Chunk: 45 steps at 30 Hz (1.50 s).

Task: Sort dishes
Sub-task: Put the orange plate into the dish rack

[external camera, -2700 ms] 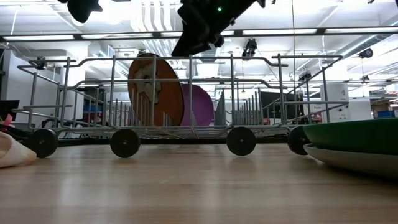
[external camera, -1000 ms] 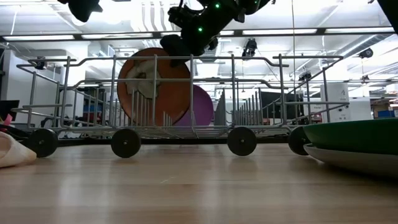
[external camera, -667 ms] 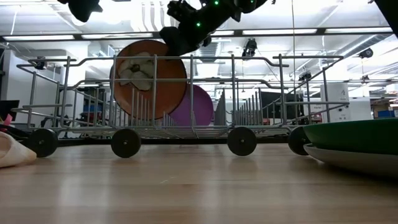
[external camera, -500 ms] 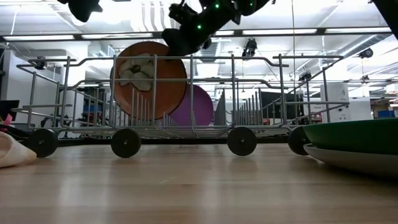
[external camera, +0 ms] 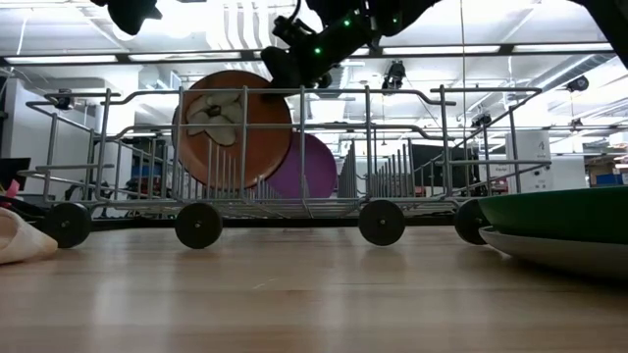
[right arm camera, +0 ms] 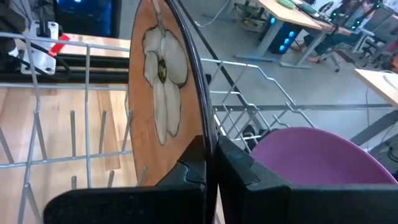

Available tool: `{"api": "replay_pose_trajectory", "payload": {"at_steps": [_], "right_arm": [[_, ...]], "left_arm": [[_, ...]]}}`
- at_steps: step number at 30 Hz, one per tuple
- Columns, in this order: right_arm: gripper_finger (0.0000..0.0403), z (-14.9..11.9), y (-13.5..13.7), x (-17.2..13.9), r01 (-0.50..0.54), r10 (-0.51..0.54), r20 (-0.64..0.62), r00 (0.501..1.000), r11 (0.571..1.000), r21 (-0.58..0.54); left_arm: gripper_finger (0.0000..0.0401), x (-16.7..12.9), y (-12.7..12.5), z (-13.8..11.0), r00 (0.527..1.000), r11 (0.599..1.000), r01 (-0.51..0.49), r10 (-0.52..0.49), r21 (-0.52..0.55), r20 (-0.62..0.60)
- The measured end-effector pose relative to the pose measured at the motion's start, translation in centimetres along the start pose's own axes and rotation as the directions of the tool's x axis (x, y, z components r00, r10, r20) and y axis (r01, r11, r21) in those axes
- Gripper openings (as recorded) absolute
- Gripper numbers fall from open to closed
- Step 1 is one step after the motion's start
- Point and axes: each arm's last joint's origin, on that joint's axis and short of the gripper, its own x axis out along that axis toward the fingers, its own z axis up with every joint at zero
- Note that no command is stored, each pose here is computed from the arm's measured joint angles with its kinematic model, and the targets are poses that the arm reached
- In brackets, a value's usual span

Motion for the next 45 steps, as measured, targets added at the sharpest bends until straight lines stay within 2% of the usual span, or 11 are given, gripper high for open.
{"api": "replay_pose_trajectory", "payload": {"at_steps": [8, 37, 45], "right_arm": [[0.0002, 0.3, 0.0, 0.0, 0.001, -0.001, 0.029, 1.0, 1.0, -0.009], [0.0004, -1.8, 1.1, 2.9, 0.006, -0.006, 0.021, 1.0, 1.0, -0.007], [0.0056, -1.7, 1.5, 2.8, -0.03, 0.03, 0.037, 0.999, 0.999, 0.023]], "left_arm": [[0.0, 0.0, 0.0, 0.0, 1.0, 1.0, 0.0, 0.0, 0.0, 0.0], [0.0, 0.0, 0.1, 0.0, 1.0, 1.0, -0.002, 0.002, -0.005, -0.002], [0.0, 0.0, 0.1, 0.0, 1.0, 1.0, -0.002, 0.002, -0.005, -0.002]]}}
